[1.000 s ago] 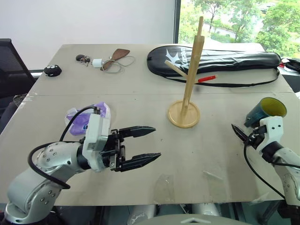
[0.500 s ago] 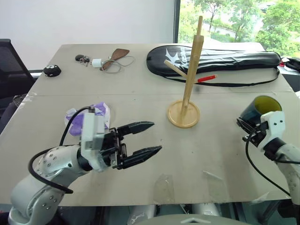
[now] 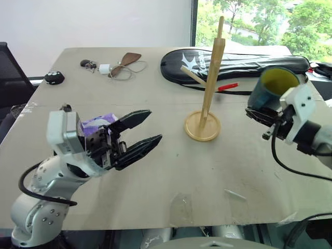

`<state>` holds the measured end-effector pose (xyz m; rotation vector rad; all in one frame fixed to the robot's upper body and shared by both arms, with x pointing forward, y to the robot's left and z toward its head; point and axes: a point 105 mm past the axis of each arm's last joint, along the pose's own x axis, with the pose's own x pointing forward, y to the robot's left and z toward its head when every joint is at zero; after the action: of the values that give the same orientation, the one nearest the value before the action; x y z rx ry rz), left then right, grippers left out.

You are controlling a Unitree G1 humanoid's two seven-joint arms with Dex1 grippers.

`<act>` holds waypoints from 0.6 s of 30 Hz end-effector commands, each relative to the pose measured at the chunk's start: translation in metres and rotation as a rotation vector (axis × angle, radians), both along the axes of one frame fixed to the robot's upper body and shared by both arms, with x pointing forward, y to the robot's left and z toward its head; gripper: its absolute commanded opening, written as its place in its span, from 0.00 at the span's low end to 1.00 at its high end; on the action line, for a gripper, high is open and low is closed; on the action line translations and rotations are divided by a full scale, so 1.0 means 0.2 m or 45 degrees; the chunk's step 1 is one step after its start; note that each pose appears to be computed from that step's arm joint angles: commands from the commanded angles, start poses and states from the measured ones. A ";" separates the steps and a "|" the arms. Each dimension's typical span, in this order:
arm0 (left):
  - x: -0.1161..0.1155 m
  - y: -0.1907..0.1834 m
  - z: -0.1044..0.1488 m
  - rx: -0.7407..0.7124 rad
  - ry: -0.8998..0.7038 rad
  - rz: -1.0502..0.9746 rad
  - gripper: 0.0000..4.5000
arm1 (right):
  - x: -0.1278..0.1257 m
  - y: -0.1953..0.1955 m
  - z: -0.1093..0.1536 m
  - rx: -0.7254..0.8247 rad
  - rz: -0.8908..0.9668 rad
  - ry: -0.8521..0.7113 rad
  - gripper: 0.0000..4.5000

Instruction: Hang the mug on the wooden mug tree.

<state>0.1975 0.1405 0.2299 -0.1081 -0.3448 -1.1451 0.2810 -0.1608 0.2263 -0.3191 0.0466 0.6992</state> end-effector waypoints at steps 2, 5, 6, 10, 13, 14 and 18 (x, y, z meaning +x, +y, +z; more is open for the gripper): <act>-0.05 0.01 -0.03 -0.005 -0.033 0.021 0.74 | 0.01 0.04 0.05 -0.065 0.080 0.007 0.01; -0.07 0.01 -0.07 0.004 -0.022 0.050 0.74 | 0.02 0.06 0.06 -0.083 0.129 0.023 0.01; -0.07 0.01 -0.08 0.008 -0.020 0.055 0.74 | 0.02 0.07 0.06 -0.094 0.146 0.028 0.01; -0.07 0.02 -0.10 0.013 -0.015 0.077 0.74 | 0.04 0.10 0.09 -0.091 0.200 0.022 0.01; -0.07 0.02 -0.10 0.020 -0.016 0.082 0.74 | 0.05 0.12 0.11 -0.086 0.219 0.008 0.01; -0.07 0.02 -0.11 0.021 -0.016 0.083 0.74 | 0.05 0.12 0.11 -0.091 0.228 0.002 0.01; -0.08 0.02 -0.11 0.031 -0.018 0.089 0.74 | 0.07 0.14 0.13 -0.102 0.244 -0.017 0.01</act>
<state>0.1884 0.1494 0.2012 -0.0951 -0.3066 -1.0539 0.2957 -0.1362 0.2370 -0.3776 0.0997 0.8777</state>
